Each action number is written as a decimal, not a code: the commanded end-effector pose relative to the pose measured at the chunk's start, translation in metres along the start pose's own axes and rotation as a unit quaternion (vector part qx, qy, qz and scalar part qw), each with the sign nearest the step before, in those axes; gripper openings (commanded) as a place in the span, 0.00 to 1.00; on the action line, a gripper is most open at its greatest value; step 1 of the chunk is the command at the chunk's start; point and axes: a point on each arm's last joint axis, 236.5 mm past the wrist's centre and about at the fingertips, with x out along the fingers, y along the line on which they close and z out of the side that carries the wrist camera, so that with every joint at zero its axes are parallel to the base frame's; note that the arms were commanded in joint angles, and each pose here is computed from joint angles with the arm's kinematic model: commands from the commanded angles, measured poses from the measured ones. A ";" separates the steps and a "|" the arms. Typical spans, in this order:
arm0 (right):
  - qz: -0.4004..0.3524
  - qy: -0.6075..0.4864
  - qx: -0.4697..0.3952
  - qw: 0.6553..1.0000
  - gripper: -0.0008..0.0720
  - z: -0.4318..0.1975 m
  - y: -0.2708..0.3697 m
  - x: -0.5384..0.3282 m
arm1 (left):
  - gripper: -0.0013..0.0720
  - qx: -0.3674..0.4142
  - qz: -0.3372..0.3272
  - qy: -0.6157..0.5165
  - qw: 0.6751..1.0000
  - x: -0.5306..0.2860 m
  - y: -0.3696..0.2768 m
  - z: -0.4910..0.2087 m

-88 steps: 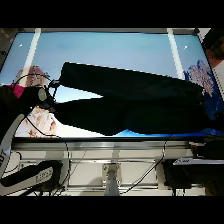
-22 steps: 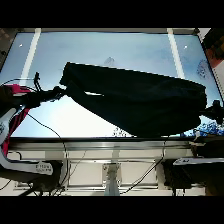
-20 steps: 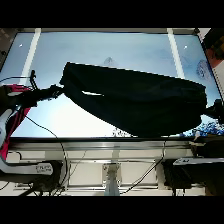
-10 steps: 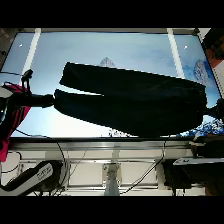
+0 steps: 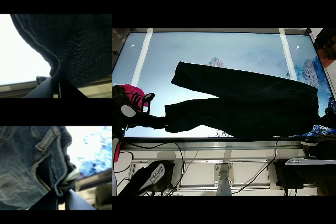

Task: Fold the clothes and pants, and hang the long-sleeved shirts on hangers.

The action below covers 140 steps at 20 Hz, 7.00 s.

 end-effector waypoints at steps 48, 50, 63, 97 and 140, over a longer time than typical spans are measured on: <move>0.041 -0.092 0.001 0.995 0.08 0.038 0.030 -0.033 | 0.75 -0.374 -0.189 -0.303 0.856 0.059 0.020 0.287; 0.041 -0.093 0.001 0.995 0.08 0.039 0.030 -0.033 | 0.74 -0.376 -0.187 -0.300 0.856 0.064 0.022 0.287; 0.041 -0.093 0.001 0.995 0.08 0.039 0.030 -0.033 | 0.04 -0.358 -0.196 -0.311 0.859 0.058 0.017 0.306; 0.024 -0.116 -0.013 0.993 0.08 0.050 0.022 -0.034 | 0.15 -0.196 0.031 -0.194 0.961 0.018 0.054 0.196; 0.067 -0.051 -0.066 0.994 0.08 0.044 0.064 0.004 | 0.13 -0.068 -0.157 0.077 0.982 0.028 0.027 -0.031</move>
